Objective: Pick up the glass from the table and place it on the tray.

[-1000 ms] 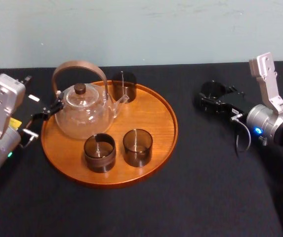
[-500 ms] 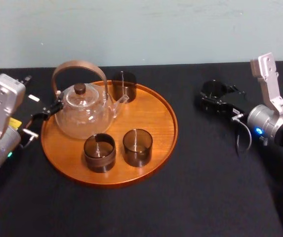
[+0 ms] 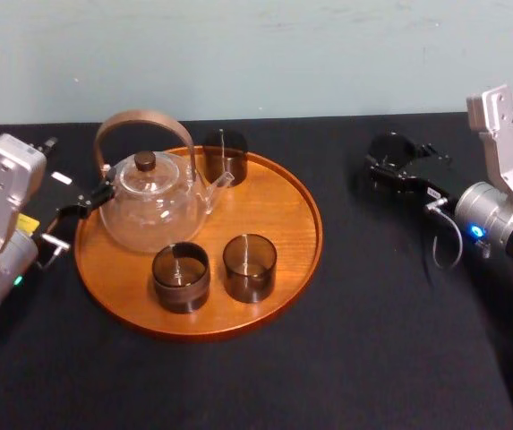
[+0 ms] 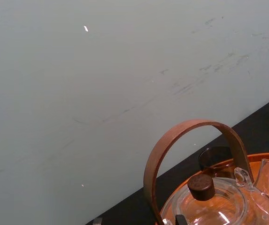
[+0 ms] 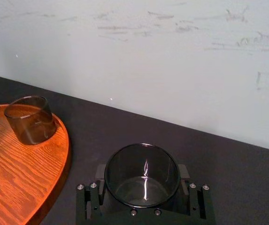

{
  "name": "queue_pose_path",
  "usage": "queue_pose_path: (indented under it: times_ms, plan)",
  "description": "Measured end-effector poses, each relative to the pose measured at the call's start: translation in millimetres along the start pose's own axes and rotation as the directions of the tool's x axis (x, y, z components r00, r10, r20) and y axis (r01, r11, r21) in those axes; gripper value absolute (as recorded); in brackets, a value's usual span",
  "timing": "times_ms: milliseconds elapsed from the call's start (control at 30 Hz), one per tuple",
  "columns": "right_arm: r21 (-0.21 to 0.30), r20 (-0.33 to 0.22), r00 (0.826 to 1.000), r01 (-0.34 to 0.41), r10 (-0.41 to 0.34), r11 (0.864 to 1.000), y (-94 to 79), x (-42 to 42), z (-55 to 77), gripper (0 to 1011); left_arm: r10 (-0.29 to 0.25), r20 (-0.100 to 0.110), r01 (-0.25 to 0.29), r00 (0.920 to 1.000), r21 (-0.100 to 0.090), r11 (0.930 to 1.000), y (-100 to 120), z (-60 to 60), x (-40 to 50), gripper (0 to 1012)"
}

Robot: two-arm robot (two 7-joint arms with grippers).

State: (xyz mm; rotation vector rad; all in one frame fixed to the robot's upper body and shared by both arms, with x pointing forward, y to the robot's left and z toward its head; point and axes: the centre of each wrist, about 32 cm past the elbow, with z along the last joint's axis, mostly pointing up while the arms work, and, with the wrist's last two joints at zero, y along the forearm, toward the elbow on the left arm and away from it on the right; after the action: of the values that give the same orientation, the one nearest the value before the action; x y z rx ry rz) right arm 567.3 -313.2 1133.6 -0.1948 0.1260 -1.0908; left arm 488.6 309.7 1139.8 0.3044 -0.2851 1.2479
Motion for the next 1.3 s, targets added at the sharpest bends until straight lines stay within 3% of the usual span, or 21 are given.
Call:
queue_pose_path:
  times_ms: [233,467,900,1300]
  plan:
    - [0.015,0.003,1.0,-0.009,0.009,1.0,-3.3,-2.7,8.4,904,0.0,0.0,0.0,1.0,0.0,1.0,0,0.0,0.0,1009]
    - [0.033,0.016,0.999,-0.042,0.042,0.999,-4.2,-11.7,17.4,904,0.0,0.0,0.0,1.0,0.0,1.0,0,0.0,0.0,1009]
    - [0.049,0.042,0.99,-0.138,0.136,0.989,4.8,-38.3,29.7,905,0.0,0.0,0.0,1.0,0.0,1.0,0,0.0,0.0,1009]
    - [0.048,0.04,0.978,-0.207,0.205,0.977,19.6,-57.9,30.8,904,0.0,0.0,0.0,1.0,0.0,1.0,0,0.0,0.0,1010]
